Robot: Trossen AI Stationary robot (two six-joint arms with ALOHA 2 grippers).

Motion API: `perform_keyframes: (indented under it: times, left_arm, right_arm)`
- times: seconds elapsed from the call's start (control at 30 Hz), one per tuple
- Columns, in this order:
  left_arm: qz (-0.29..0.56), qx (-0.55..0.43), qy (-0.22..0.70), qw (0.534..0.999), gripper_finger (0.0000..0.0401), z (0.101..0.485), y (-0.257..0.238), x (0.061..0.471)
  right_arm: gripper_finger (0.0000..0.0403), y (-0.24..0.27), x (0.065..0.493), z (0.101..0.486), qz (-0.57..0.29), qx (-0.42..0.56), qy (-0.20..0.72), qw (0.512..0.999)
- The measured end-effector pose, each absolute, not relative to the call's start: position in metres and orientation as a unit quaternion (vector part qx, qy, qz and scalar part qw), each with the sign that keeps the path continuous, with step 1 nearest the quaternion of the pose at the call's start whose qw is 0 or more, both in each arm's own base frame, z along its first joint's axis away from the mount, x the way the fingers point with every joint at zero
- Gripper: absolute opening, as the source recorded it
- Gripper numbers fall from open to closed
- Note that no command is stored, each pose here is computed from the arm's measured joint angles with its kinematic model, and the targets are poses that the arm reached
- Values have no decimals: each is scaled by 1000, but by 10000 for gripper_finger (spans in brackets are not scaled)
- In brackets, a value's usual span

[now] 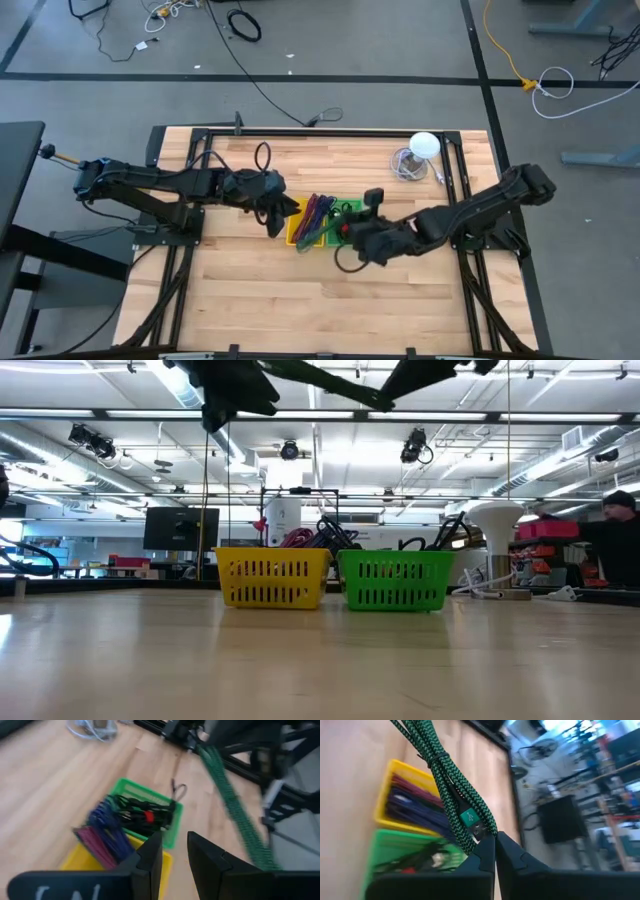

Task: Pick & Place USB Port
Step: Put the green charger cable into the yellow basket

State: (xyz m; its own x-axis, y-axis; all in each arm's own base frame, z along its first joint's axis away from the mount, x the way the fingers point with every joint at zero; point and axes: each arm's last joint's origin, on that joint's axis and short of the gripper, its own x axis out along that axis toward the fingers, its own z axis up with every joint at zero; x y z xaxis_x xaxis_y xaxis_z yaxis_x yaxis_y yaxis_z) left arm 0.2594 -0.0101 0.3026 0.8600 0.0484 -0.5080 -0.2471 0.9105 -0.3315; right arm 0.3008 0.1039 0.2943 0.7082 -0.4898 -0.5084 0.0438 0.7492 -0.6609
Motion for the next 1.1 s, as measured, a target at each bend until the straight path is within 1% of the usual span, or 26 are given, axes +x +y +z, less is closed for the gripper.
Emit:
perform_keyframes:
  times: [0.2,0.43,0.63,0.77,1.1]
  left_arm:
    - [20,-254,273,928,96,296,-15,268]
    - [-11,-301,325,896,96,275,-13,283]
    - [-52,-329,336,881,97,261,-11,299]
    - [-85,-339,327,878,97,259,-8,306]
    - [-81,-355,316,876,97,260,11,305]
  right_arm:
    - [0,88,312,288,-144,-341,370,852]
    - [0,86,317,288,-149,-356,362,848]
    - [0,86,317,287,-148,-363,369,843]
    - [0,86,316,286,-145,-355,371,846]
    - [0,90,310,282,-138,-346,390,842]
